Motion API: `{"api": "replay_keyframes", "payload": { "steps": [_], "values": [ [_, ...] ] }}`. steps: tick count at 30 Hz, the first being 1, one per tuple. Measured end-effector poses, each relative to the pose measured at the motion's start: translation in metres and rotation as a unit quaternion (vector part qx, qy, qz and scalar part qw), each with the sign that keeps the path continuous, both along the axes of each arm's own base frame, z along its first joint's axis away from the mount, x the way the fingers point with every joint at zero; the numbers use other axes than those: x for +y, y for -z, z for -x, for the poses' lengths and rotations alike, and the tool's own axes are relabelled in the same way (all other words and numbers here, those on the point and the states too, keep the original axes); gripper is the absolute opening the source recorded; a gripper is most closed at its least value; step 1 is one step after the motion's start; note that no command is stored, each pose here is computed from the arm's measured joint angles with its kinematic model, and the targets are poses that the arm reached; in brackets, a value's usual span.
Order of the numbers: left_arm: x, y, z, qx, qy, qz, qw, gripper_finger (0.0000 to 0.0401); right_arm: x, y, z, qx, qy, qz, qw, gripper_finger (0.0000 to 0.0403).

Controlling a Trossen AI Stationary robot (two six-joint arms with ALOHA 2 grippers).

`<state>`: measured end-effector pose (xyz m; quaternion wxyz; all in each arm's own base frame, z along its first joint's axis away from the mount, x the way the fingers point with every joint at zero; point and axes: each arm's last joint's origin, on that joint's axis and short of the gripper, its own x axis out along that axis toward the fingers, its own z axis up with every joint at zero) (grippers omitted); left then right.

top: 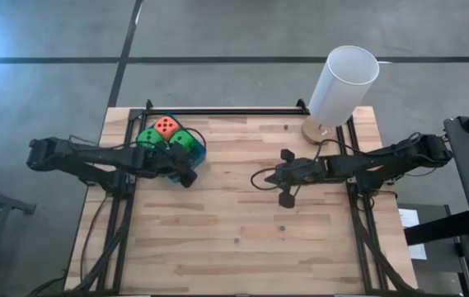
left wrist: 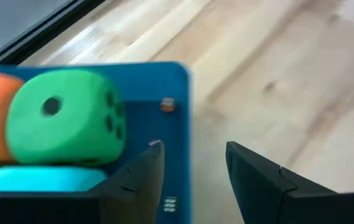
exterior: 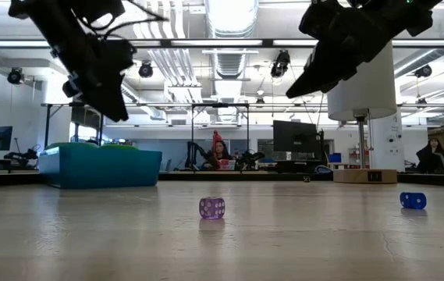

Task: Pick & Place Dice
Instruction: Put the small violet dice into the blue bin

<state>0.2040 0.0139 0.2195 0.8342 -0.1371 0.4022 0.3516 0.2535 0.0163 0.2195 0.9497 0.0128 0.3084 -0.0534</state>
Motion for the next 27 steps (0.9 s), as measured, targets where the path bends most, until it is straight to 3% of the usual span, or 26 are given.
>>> {"api": "replay_keyframes", "payload": {
  "steps": [7, 14, 27],
  "values": [
    [-0.026, -0.014, -0.013, -0.038, 0.125, -0.035, 0.991, 0.0186, 0.008, 0.003, 0.000, 0.015, -0.075, -0.045, 0.996, 0.0008],
    [-0.054, -0.023, -0.023, -0.091, 0.267, -0.062, 0.957, 0.0193, 0.019, 0.009, -0.002, 0.027, -0.100, -0.039, 0.994, 0.0008],
    [-0.068, -0.025, -0.021, -0.105, 0.298, -0.062, 0.947, 0.0200, 0.061, 0.057, -0.040, 0.027, -0.182, -0.009, 0.983, 0.0008]
  ]
}}
